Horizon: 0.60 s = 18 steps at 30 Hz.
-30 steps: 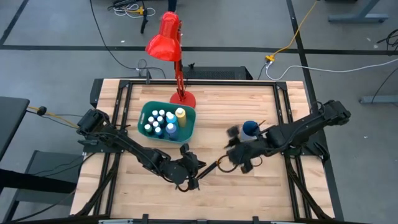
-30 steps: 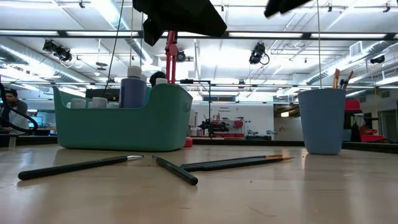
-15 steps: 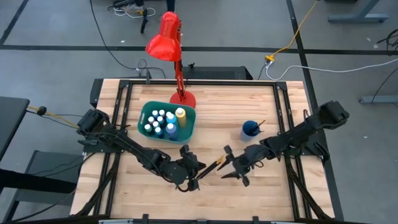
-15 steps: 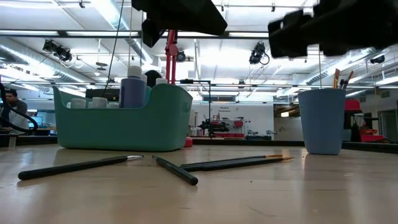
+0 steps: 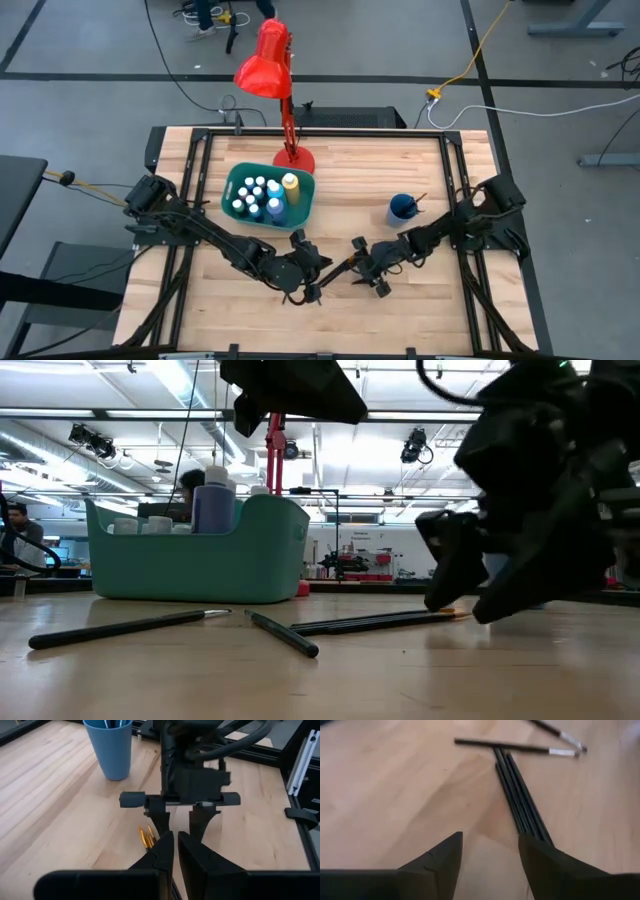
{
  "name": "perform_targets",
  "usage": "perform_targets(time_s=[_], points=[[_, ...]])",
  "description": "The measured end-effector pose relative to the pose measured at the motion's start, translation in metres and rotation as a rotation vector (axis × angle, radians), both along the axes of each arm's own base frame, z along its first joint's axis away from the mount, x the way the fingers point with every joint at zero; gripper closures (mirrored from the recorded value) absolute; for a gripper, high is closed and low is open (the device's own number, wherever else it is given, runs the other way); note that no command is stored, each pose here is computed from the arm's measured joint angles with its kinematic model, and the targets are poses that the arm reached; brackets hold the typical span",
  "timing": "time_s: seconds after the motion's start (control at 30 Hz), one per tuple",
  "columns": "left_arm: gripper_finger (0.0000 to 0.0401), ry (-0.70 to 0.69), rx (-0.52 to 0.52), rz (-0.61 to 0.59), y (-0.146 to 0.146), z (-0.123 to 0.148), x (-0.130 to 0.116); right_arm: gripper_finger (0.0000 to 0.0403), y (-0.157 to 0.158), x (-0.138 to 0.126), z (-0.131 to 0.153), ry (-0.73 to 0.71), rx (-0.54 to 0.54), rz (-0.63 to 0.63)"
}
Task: Pick & Place Paint Supplies
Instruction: Put the black gold paint brush into the blue cup
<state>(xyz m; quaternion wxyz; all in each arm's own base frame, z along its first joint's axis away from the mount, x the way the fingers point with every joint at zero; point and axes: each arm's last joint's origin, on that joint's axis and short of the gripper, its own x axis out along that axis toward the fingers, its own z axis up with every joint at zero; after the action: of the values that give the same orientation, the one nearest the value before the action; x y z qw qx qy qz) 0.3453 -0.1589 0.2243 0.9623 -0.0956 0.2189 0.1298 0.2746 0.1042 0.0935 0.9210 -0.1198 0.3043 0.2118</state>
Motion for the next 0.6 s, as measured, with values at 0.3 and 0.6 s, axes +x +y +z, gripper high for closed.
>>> perform_targets(time_s=[0.3, 0.6], points=[[0.0369, 0.001, 0.022, 0.001, 0.000, 0.000, 0.000, 0.0202, -0.016, 0.005, -0.005, 0.036, 0.025, -0.112], [0.0369, 0.008, 0.050, -0.013, 0.000, 0.000, 0.000, 0.0202, -0.013, 0.009, 0.001, -0.095, -0.076, 0.021]])
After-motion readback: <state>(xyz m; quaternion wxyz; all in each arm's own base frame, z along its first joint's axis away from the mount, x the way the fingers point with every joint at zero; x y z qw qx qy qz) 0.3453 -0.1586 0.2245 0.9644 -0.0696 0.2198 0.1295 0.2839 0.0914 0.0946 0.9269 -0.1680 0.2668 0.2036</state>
